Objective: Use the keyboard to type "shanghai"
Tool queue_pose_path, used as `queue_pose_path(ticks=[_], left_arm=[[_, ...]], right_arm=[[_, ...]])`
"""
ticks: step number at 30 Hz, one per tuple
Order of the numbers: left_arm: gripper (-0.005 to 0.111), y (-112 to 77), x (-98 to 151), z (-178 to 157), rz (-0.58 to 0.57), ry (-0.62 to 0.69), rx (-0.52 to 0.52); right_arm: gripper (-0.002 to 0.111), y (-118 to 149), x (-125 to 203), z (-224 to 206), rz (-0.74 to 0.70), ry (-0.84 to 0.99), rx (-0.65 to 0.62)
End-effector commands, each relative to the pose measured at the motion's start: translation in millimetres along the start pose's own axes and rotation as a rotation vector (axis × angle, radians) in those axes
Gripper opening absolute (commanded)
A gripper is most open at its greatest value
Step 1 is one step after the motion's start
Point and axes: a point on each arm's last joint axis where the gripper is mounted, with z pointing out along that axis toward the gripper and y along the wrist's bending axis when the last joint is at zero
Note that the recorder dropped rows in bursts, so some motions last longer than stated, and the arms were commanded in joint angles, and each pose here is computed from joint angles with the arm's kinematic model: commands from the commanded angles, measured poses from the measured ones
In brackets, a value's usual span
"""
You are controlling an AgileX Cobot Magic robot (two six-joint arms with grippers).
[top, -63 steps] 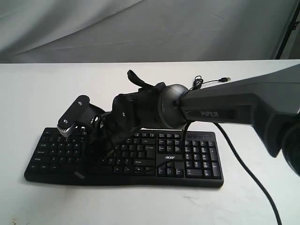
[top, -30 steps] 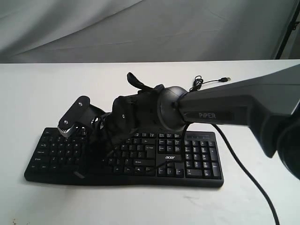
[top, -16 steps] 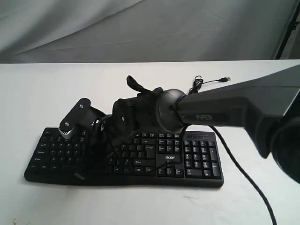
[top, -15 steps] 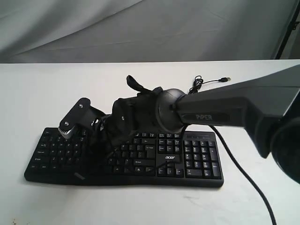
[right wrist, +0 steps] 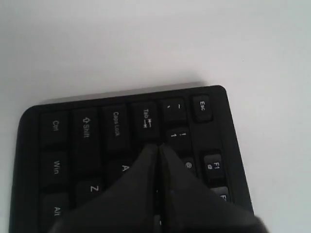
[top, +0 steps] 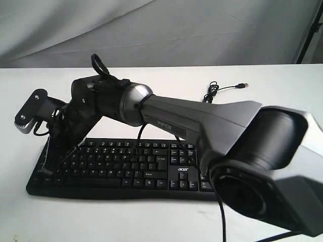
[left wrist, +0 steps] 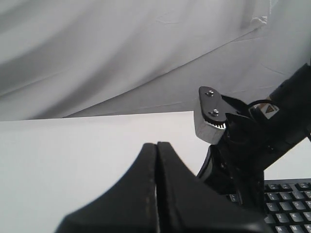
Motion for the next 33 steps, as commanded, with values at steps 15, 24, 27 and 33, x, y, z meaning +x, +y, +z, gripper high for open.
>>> queue_pose_path(ticks=[15, 24, 27, 33], left_arm=[[0.000, -0.4, 0, 0, -0.004, -0.006, 0.007], [0.000, -0.4, 0, 0, -0.004, -0.006, 0.007], [0.000, -0.4, 0, 0, -0.004, -0.006, 0.007], [0.000, -0.4, 0, 0, -0.004, -0.006, 0.007]], right_arm=[[0.000, 12, 0, 11, 0.009, 0.045, -0.100], [0.000, 10, -2, 11, -0.023, 0.019, -0.078], [0.000, 9, 0, 16, -0.025, 0.020, -0.071], [0.000, 9, 2, 19, -0.027, 0.016, -0.072]])
